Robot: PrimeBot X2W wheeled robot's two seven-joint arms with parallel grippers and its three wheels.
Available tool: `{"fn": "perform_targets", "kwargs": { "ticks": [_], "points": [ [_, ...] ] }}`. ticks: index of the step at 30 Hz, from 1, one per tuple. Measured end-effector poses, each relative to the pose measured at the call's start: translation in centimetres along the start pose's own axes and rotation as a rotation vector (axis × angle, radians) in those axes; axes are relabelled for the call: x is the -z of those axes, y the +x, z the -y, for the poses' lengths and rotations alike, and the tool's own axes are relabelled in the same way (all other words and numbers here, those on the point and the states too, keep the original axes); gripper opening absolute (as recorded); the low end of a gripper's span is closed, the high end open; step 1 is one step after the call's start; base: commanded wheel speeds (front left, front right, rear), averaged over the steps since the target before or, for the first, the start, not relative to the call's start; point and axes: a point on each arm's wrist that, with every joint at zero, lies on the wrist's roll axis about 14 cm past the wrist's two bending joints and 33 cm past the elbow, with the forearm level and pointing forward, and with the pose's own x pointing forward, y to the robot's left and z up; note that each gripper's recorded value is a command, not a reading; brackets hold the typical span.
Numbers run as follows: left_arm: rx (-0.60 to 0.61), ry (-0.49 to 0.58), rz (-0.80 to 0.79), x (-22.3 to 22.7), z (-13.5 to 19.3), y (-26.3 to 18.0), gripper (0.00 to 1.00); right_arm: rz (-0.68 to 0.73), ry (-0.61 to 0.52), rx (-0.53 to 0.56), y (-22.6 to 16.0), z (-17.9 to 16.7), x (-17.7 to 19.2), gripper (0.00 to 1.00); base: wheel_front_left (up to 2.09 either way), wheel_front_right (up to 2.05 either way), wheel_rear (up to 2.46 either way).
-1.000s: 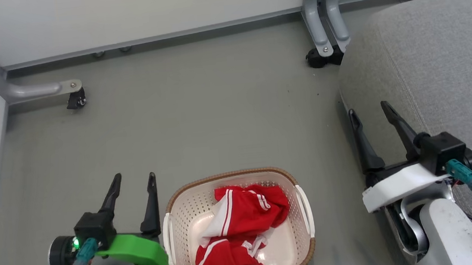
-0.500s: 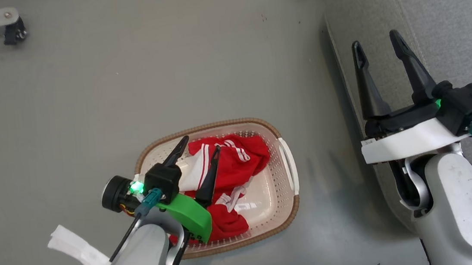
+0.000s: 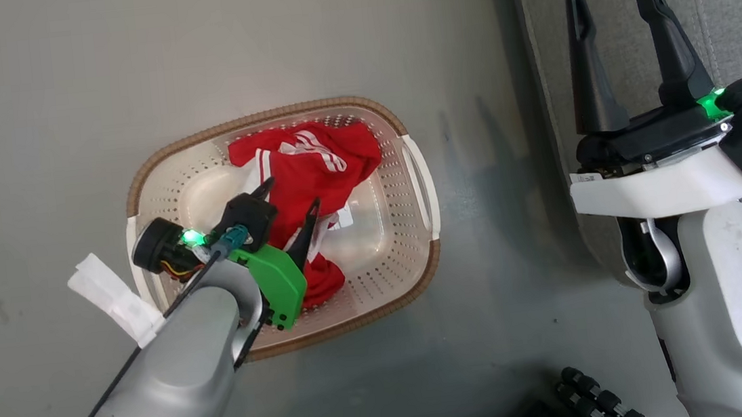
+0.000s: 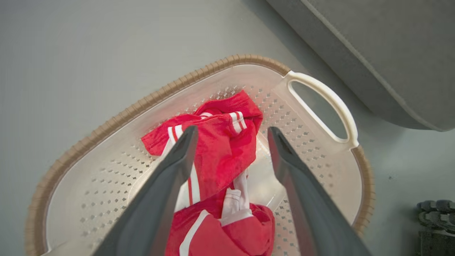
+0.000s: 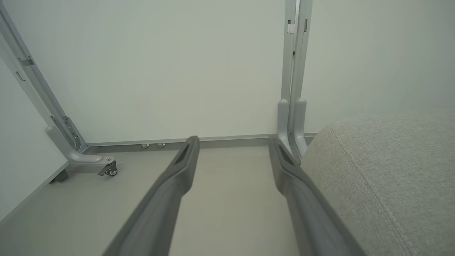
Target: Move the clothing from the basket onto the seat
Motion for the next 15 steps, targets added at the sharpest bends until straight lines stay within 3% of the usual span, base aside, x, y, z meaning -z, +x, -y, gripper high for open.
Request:
{"fn": "perform_targets", "kwargs": {
  "ticks": [15],
  "points": [
    [-0.05,-0.1,-0.287,9.4,-5.5,5.0,1.0,-0.167,0.021,0.049,-0.6,2.2,8.1,1.0,0.0,0.0,0.0]
  ]
}}
